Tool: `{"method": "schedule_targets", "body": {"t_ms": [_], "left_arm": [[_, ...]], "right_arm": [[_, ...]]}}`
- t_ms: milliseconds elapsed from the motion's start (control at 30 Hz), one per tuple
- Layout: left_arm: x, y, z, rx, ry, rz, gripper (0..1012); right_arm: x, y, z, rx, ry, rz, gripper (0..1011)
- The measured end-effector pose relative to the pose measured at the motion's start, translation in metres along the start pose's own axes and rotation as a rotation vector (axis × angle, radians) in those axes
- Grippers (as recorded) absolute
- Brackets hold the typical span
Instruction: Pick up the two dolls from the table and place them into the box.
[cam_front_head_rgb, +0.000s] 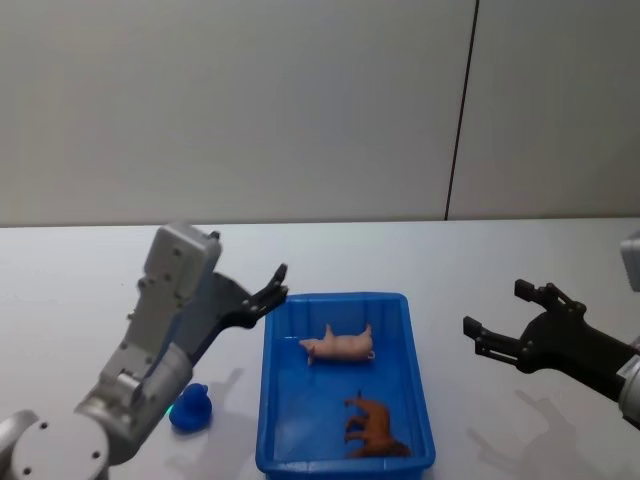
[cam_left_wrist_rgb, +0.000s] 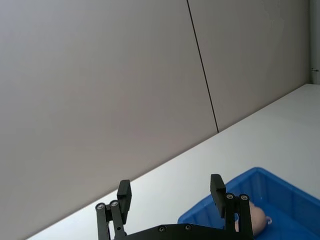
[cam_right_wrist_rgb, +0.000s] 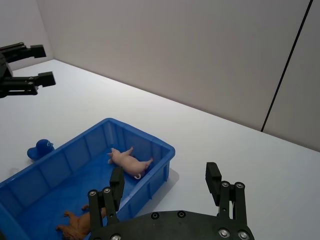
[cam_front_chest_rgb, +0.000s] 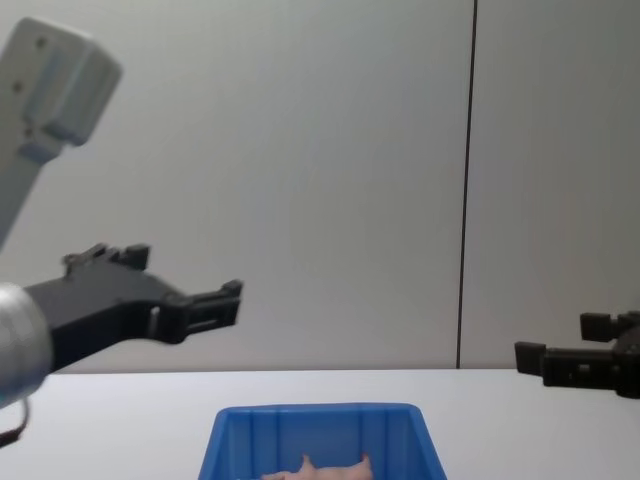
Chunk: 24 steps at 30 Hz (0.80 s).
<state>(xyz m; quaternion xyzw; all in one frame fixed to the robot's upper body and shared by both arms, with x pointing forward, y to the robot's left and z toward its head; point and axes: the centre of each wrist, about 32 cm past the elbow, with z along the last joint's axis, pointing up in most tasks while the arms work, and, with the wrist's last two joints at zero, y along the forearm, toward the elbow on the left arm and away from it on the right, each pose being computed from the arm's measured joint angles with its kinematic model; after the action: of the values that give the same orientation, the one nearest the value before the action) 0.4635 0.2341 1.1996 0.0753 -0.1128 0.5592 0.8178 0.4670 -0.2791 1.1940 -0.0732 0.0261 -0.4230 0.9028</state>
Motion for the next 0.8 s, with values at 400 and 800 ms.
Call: {"method": "schedule_targets", "body": {"t_ms": [400,800], "left_arm": [[0.0097,0.0291,-0.0251,0.066,0.062,0.019,1001],[0.0151,0.04,-0.0496,0.126,0.108,-0.004,1001]], "right_arm": [[0.002,-0.002,0.0,0.001,0.002,-0.005,1001],[0.002,-0.003,0.0,0.001,0.003,-0.007,1001]]}}
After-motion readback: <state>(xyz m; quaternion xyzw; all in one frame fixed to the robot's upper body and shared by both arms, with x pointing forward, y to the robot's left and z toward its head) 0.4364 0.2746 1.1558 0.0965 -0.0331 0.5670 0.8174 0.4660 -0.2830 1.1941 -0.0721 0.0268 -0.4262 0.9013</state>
